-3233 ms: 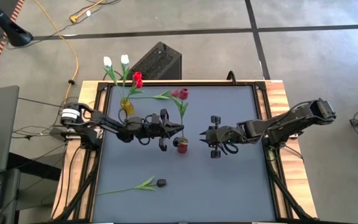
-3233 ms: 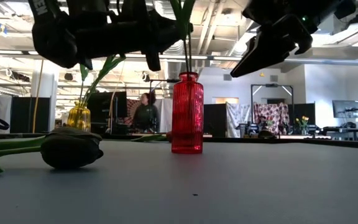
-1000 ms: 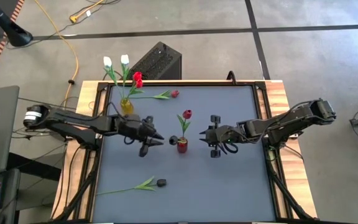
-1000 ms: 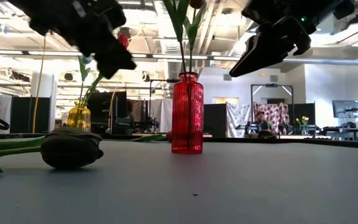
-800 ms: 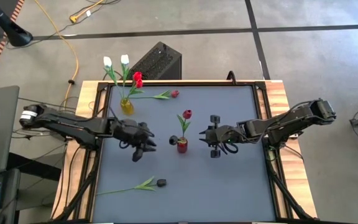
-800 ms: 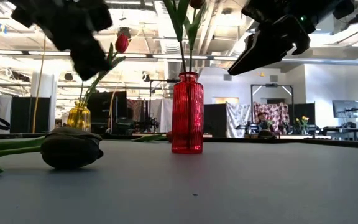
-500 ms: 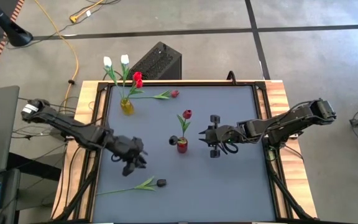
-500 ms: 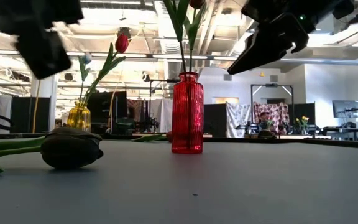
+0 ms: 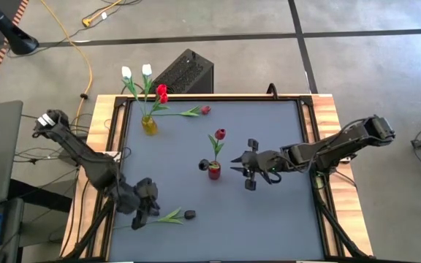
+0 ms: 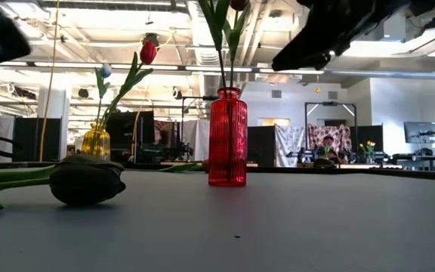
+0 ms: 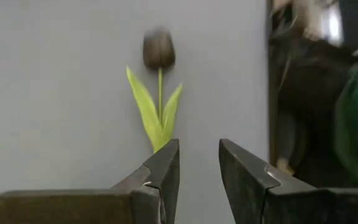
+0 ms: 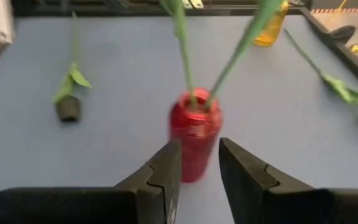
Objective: Sort flowers into vase by color
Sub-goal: Put the black tulip into the red vase
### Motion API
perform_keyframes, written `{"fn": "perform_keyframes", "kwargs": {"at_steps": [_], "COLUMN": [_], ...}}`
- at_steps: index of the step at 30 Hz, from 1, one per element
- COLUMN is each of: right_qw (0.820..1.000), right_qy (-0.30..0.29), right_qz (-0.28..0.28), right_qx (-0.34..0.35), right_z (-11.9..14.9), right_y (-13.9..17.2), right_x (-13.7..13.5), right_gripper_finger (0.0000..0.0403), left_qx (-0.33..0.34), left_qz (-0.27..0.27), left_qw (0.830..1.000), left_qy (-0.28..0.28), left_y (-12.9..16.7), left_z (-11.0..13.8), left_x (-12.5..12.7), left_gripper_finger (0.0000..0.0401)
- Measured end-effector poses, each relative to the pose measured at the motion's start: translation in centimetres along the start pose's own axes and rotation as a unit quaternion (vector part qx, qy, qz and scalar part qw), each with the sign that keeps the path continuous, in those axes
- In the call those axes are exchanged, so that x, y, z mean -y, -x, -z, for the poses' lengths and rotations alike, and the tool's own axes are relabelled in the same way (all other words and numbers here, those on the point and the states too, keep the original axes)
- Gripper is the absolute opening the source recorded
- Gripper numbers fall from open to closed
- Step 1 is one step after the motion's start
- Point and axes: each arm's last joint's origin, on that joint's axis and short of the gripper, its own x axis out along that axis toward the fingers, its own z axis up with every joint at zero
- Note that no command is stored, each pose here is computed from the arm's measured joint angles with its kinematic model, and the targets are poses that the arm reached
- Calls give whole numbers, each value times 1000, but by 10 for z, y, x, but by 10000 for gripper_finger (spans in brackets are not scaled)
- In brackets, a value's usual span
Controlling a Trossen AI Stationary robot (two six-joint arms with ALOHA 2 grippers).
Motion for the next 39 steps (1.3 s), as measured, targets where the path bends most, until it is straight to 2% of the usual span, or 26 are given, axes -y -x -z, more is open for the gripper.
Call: {"fn": "perform_keyframes", "kwargs": {"at_steps": [9,20,34,39], "right_qw": [998,997,997,998], "right_qy": [-41,-43,-22,-15], "right_qz": [-56,-69,-71,-68], "right_qx": [5,9,9,10], "right_z": [4,9,10,10], "right_y": [12,23,25,24], "right_x": [-33,-53,-55,-54], "right_gripper_finger": [134,134,133,133], "left_qx": [-86,-146,-153,-171], "left_qz": [-61,-108,-147,-145], "left_qw": [994,983,976,972], "left_qy": [-36,-37,-56,-62], "left_y": [-49,-84,-87,-85], "left_z": [28,48,53,56], "left_x": [15,14,8,8], "left_gripper_finger": [100,100,100,100]}}
